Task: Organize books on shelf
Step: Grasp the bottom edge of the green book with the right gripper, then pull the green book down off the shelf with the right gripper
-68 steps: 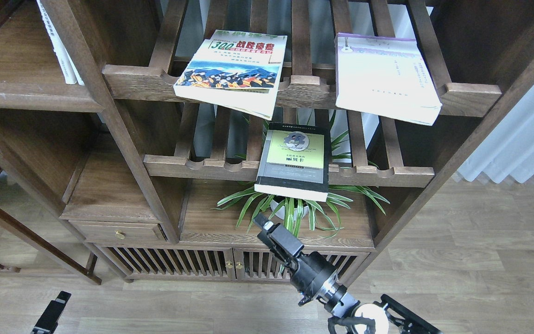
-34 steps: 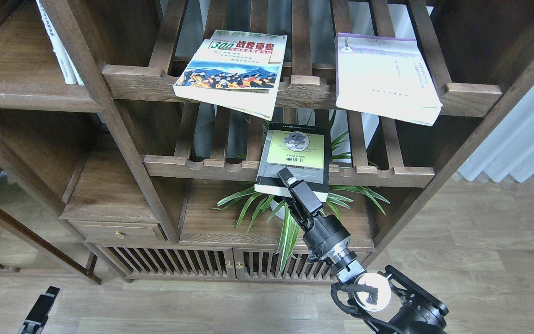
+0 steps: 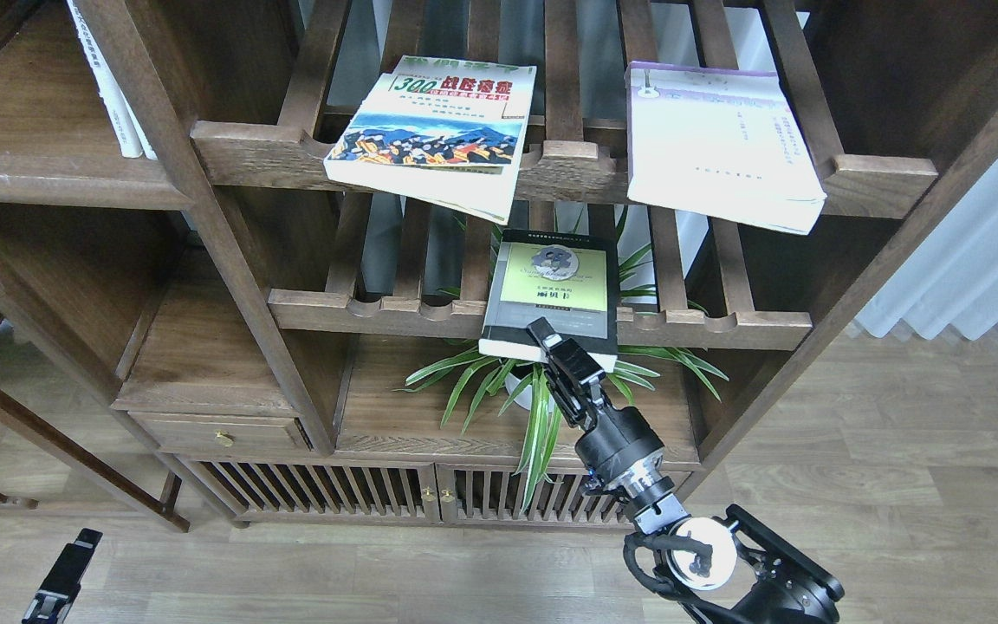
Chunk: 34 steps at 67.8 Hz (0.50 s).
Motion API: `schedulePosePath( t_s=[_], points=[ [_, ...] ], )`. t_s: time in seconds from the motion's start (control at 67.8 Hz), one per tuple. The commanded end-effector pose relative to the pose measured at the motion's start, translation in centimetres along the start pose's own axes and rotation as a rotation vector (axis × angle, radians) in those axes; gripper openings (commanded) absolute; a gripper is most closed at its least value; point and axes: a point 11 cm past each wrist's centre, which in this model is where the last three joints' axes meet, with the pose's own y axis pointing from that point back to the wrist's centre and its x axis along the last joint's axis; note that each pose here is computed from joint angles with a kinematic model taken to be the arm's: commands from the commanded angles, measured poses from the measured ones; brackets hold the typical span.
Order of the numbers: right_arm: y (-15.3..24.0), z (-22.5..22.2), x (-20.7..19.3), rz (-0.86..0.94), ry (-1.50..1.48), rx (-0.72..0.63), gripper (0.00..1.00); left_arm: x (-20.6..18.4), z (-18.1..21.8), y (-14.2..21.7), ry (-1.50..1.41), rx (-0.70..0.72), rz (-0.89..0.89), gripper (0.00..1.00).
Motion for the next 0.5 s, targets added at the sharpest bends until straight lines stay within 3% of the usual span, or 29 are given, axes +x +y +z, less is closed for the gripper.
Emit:
schedulePosePath(
  t_s=[0.0, 0.162, 0.486],
  points=[
    [-0.1, -0.8, 0.0, 0.001, -0.039, 0.048, 0.06, 0.1, 0.0, 0.1, 0.001, 0.001, 0.001, 1.00],
    [-0.1, -0.9, -0.3, -0.006, -0.043, 0.055, 0.05, 0.1, 0.0, 0.1, 0.001, 0.001, 0.001, 1.00],
    [3.8, 2.7, -0.4, -0.001, -0.099, 0.010, 0.05, 0.0, 0.8, -0.1, 0.088, -0.058, 0.015, 1.00]
  ],
)
